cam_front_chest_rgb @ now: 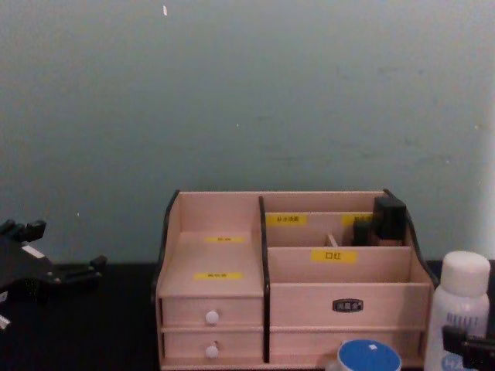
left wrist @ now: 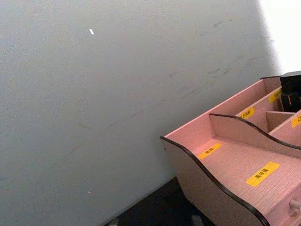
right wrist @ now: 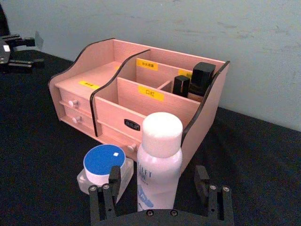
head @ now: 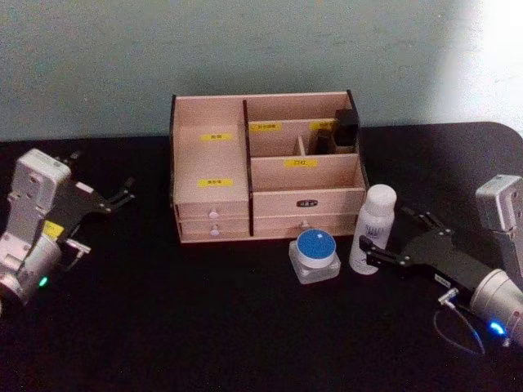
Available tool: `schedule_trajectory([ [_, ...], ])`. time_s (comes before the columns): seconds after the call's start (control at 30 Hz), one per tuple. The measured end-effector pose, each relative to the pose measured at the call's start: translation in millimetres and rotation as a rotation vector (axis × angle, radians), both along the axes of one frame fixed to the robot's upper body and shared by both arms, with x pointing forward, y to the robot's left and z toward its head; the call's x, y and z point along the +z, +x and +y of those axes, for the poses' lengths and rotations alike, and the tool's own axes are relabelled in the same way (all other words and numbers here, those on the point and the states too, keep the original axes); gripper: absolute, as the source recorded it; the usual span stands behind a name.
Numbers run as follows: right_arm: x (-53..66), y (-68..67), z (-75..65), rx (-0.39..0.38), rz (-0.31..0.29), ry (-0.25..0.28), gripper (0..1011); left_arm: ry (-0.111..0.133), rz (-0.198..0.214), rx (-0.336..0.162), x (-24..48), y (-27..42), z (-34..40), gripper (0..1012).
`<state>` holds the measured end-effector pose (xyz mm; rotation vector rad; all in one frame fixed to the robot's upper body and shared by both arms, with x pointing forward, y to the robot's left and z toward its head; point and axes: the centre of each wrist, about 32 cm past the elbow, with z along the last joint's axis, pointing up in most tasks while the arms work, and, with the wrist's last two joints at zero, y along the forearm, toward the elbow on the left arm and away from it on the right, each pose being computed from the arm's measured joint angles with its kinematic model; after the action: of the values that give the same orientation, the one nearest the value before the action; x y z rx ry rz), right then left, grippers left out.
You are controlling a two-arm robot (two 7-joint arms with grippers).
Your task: Pick up the facial cleanser and watermelon frost from the table and place them into the tiered storage box.
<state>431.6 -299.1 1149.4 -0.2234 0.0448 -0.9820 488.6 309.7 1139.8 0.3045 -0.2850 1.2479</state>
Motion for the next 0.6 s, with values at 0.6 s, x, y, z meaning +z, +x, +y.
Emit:
schedule_trajectory([
  [0.6, -4.9, 17.5, 6.7, -0.007, 0.003, 0.024, 1000, 0.0, 0.0, 0.0, 0.0, 0.0, 0.0, 1001],
])
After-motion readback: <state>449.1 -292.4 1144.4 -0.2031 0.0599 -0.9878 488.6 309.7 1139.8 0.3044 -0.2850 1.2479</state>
